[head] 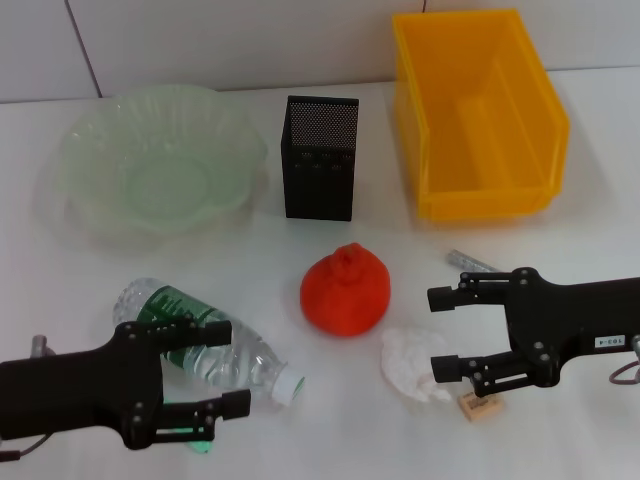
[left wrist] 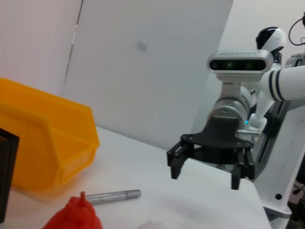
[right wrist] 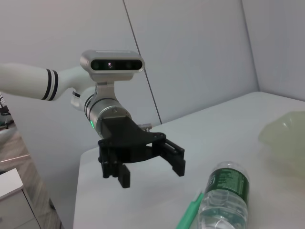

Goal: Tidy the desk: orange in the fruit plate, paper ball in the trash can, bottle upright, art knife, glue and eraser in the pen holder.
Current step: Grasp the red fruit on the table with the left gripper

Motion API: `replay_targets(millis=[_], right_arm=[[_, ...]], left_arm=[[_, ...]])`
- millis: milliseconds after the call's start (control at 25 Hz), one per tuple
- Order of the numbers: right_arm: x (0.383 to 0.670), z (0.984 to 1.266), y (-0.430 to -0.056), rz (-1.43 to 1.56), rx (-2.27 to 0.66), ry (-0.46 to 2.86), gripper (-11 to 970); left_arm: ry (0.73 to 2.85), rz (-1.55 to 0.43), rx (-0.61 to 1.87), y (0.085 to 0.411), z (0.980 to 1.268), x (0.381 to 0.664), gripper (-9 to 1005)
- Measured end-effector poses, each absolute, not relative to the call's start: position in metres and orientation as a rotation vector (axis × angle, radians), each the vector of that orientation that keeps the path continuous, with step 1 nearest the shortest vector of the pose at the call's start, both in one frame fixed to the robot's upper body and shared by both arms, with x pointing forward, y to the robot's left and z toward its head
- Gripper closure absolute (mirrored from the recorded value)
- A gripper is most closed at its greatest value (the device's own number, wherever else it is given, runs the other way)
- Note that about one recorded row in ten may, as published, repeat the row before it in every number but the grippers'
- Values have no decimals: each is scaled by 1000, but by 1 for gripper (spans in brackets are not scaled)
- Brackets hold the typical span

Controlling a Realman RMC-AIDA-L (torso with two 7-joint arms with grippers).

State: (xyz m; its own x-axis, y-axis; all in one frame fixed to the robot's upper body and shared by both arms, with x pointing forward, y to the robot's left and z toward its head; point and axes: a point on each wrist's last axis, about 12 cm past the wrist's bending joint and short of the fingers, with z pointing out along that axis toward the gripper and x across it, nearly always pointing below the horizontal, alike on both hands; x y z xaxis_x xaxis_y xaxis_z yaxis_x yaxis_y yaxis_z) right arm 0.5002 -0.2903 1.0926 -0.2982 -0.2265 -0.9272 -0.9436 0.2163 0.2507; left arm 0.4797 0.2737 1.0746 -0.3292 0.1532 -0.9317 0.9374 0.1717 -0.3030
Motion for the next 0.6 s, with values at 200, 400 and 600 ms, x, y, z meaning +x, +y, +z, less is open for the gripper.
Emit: replay_targets(millis=[200, 400, 600], right_arm=[[496, 1090, -294, 1130, -1093, 1709, 133], [489, 1086, -300, 1126, -1078, 1731, 133], [479, 1083, -304, 1149, -1073, 1748, 134]], left_arm=[[1636, -1160, 1062, 270, 1079, 493, 168], [1623, -1073, 1093, 258, 1087, 514, 169], [1624, -994, 1156, 240, 1091, 535, 169]])
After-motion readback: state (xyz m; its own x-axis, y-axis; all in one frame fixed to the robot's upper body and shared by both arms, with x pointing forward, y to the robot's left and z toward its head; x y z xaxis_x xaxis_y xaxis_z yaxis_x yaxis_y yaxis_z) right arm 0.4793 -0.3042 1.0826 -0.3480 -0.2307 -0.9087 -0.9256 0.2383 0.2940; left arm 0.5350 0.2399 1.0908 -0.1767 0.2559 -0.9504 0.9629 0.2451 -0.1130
